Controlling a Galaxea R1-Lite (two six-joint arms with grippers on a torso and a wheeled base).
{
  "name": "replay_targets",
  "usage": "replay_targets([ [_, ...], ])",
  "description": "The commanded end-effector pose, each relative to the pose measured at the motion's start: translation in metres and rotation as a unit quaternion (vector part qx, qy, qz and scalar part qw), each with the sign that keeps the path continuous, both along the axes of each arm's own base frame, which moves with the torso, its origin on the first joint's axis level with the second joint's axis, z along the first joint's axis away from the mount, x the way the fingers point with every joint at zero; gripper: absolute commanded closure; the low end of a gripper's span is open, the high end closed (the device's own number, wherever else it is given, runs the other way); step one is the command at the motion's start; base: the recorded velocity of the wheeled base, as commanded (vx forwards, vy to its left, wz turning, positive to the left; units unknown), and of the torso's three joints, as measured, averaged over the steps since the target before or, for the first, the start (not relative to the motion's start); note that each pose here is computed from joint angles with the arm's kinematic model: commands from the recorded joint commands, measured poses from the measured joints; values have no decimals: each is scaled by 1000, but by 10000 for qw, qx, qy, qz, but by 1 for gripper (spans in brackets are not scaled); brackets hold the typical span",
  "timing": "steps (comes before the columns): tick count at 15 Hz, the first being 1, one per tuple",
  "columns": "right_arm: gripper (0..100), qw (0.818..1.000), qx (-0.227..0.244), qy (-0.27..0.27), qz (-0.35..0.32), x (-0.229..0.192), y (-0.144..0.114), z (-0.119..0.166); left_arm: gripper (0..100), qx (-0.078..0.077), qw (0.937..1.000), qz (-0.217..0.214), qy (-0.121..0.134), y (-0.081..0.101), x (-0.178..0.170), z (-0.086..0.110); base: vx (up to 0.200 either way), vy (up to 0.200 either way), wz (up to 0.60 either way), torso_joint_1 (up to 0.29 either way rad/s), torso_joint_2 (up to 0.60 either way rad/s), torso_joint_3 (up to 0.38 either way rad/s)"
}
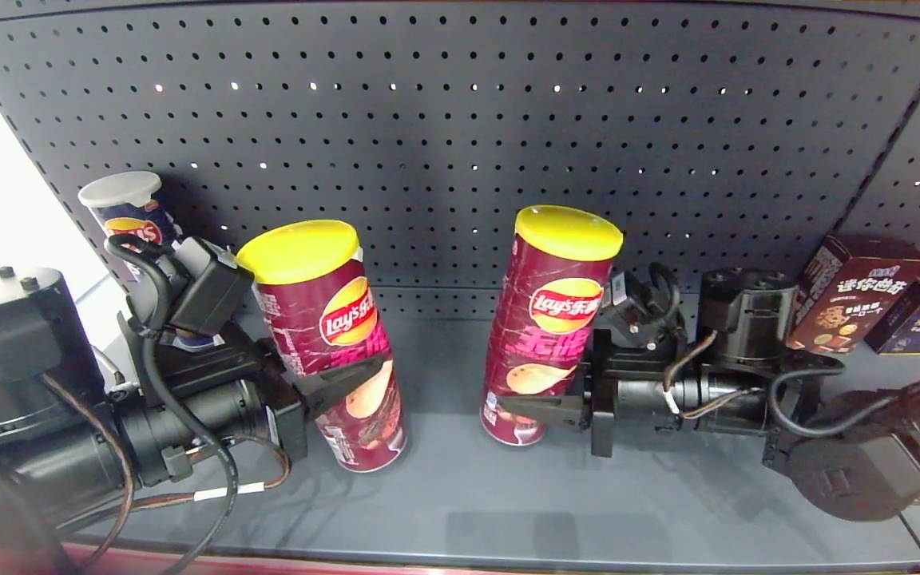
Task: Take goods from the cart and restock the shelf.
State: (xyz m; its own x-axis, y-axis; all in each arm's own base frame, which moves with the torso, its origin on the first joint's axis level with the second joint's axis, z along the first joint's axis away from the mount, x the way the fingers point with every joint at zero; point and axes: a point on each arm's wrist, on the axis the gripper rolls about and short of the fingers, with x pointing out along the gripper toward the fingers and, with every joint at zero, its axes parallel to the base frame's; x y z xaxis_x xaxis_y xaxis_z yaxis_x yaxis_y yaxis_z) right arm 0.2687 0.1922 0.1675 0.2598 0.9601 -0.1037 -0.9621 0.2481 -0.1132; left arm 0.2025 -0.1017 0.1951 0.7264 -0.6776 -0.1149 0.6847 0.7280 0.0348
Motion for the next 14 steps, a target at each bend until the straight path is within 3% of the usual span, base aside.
replay_targets([
  [1,100,10000,-5,-8,27,-23,-12,-2,100,-8,10000,-1,-31,0,0,2,0,0,0,0,0,0],
  [5,100,9998,-185,-114,15,-36,-22,-19,100,55,10000,15,-39,0,0,0,0,0,0,0,0,0],
  [14,100,9982,-424,-399,138,-43,-23,-19,100,102,9999,90,50,2,0,-5,0,0,0,0,0,0],
])
